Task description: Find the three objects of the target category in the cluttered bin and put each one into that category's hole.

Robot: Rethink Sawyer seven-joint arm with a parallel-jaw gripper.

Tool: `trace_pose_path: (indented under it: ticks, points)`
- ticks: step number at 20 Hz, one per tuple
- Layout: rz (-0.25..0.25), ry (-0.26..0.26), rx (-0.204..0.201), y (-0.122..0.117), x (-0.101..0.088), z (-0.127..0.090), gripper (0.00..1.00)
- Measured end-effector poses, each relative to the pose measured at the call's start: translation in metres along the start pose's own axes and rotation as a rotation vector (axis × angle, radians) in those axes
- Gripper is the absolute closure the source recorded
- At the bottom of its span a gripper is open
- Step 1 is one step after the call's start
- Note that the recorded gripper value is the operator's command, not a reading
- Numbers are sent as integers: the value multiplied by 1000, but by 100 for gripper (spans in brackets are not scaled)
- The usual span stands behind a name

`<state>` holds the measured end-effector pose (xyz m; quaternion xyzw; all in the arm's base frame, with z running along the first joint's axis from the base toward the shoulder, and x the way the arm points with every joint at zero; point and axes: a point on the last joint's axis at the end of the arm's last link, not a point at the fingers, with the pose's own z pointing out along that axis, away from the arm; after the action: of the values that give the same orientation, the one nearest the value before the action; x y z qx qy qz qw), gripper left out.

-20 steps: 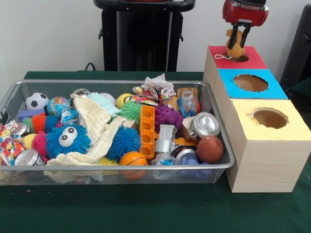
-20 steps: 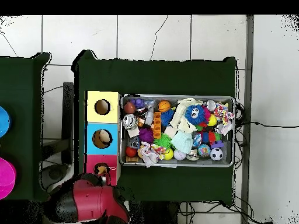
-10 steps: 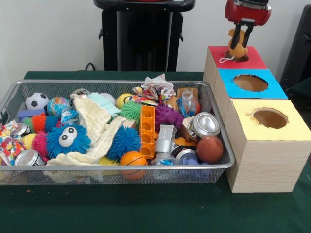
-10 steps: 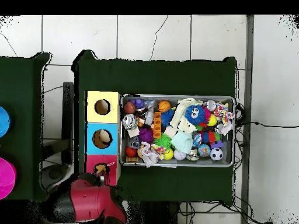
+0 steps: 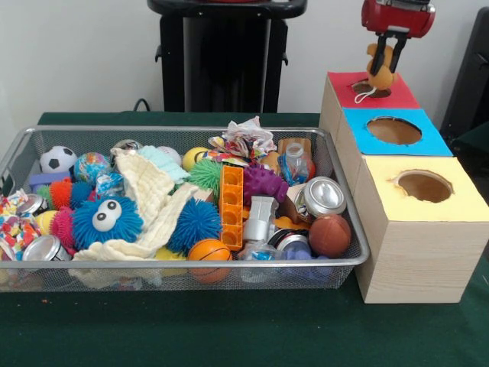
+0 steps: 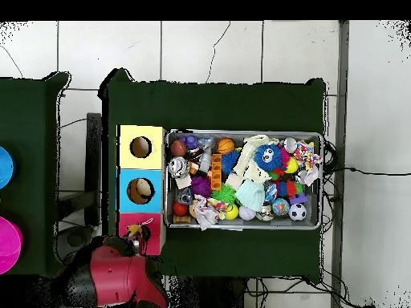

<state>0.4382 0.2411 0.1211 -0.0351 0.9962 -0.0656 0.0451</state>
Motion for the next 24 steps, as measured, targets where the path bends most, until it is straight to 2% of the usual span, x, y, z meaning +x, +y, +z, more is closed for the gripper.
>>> trace_pose_path:
  ticks: [11,17,24]
  points:
    - [12,-5,2,-2,-3,-1,100]
    - [24,-8,16,-10,-3,-3,100]
    - [13,-12,21,-6,0,-4,100]
